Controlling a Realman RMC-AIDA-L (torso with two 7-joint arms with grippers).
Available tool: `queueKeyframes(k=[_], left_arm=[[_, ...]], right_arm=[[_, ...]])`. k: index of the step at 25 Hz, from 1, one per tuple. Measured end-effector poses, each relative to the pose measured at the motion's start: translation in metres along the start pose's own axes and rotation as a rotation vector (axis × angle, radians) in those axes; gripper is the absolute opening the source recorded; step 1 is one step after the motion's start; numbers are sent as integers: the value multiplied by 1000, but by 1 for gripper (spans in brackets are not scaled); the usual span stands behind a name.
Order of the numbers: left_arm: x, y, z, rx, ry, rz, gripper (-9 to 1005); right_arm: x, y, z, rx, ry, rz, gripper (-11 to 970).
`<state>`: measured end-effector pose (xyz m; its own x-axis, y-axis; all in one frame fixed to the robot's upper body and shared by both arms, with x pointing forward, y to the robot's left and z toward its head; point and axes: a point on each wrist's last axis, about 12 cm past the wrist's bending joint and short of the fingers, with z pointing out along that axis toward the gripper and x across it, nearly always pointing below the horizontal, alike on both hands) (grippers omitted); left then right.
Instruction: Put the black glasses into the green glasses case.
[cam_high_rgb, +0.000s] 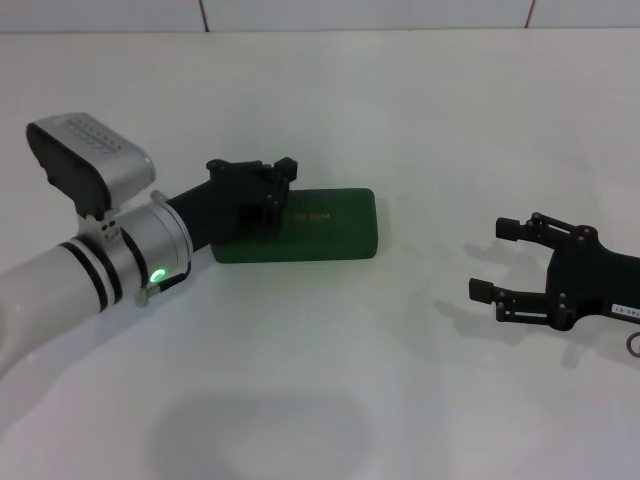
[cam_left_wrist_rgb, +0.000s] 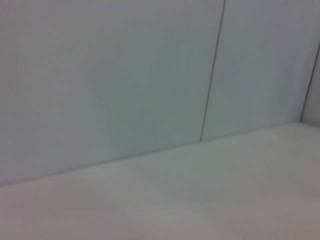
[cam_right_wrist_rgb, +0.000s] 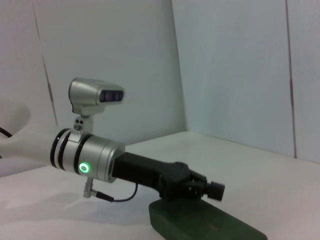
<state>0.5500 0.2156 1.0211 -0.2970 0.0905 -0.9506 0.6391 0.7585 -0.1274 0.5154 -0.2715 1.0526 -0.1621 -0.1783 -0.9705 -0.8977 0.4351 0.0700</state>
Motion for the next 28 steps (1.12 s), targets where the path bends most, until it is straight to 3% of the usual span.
queueKeyframes(k=[6,9,15,19,24,28], left_arm=[[-22,4,-3,89,-62,-114,20],[-41,13,-5,196,-28,-185,20],[-64,25,-28,341,-85,-159,21],[-57,32,-51,355,-107,-78,21],[-32,38,-90,298,-87,0,104],[-12,38,-122,225,-65,24,267]], right_arm=[[0,0,0,-1,0,0,886],[0,0,-1,-1,0,0,886],[0,0,-2,-4,-1,-2,886],[0,0,-3,-2,1,-5,886],[-1,-3,-10,0,3,-15,886],[-3,-4,-18,-14,7,-26,886]])
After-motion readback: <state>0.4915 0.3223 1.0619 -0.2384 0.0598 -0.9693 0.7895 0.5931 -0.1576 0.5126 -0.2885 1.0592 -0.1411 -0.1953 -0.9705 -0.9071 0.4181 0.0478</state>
